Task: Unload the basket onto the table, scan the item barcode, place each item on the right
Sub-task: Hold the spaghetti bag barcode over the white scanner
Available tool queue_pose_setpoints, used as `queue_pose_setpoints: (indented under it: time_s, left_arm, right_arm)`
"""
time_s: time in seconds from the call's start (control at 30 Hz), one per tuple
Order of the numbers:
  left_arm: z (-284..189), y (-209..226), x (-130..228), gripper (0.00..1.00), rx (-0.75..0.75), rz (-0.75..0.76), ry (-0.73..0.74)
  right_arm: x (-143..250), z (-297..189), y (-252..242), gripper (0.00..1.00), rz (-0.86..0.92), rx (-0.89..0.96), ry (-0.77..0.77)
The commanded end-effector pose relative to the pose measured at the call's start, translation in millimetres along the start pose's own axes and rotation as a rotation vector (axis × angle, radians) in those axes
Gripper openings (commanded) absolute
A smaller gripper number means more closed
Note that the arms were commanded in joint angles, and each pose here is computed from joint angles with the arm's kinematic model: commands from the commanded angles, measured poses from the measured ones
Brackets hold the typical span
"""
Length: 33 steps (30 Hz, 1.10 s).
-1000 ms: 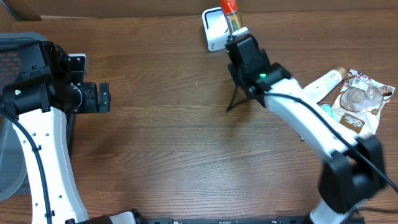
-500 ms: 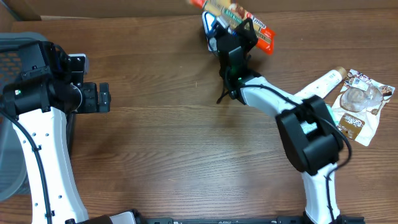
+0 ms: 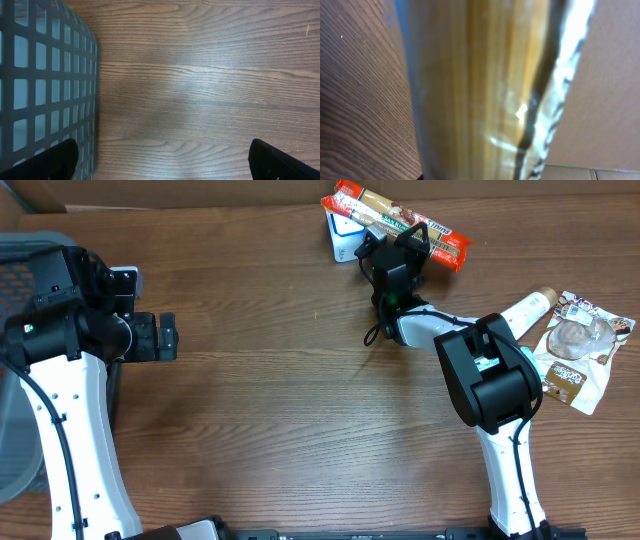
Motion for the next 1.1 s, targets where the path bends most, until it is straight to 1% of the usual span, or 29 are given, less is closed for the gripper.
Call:
queue_pose_setpoints:
  time_s: [0.0, 0.13, 0.27, 0.4, 0.6, 0.77, 1.07]
  left_arm:
    - [-4.6, -2.0, -0.5, 1.00, 0.008, 0.029, -0.021]
    - [-4.6, -2.0, -0.4, 1.00, 0.009, 0.029, -0.020]
    - [-4.6, -2.0, -0.4, 1.00, 0.009, 0.029, -0.020]
    - [-4.6, -2.0, -0.4, 1.00, 0.009, 0.029, -0.020]
    - [-4.6, -2.0, -0.4, 1.00, 0.009, 0.029, -0.020]
    - [-4.6, -2.0, -0.4, 1.00, 0.009, 0.029, -0.020]
    - [-4.6, -2.0, -0.4, 1.00, 0.009, 0.029, -0.020]
  right_arm:
    - [-28.5, -6.3, -52.6, 0.04, 0.133, 0.086, -0.068]
    - [-35.4, -3.9, -57.2, 0.04, 0.152, 0.084, -0.108]
    - [-46.7, -0.2, -68.6, 0.04, 0.214, 0.102, -0.135]
    - [-54.7, 7.3, -68.7, 0.04, 0.197, 0.087, -0.131]
    - [-53.4, 15.2, -56.8, 0.04, 0.185, 0.073, -0.135]
    - [-48.8, 19.6, -36.4, 0.04, 0.154, 0.048, -0.120]
    - [-48.5, 19.8, -35.7, 0.04, 0.153, 0.048, -0.118]
Point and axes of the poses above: each gripper's point midway between its finger pads, its own z axis out along the fingers, its own y axis along the line the jaws close on, x = y × z, the point moved 9 cm from there along -z, back along the fingers, and after that the axes turned 10 degrees about z, right-handed, at the moved point
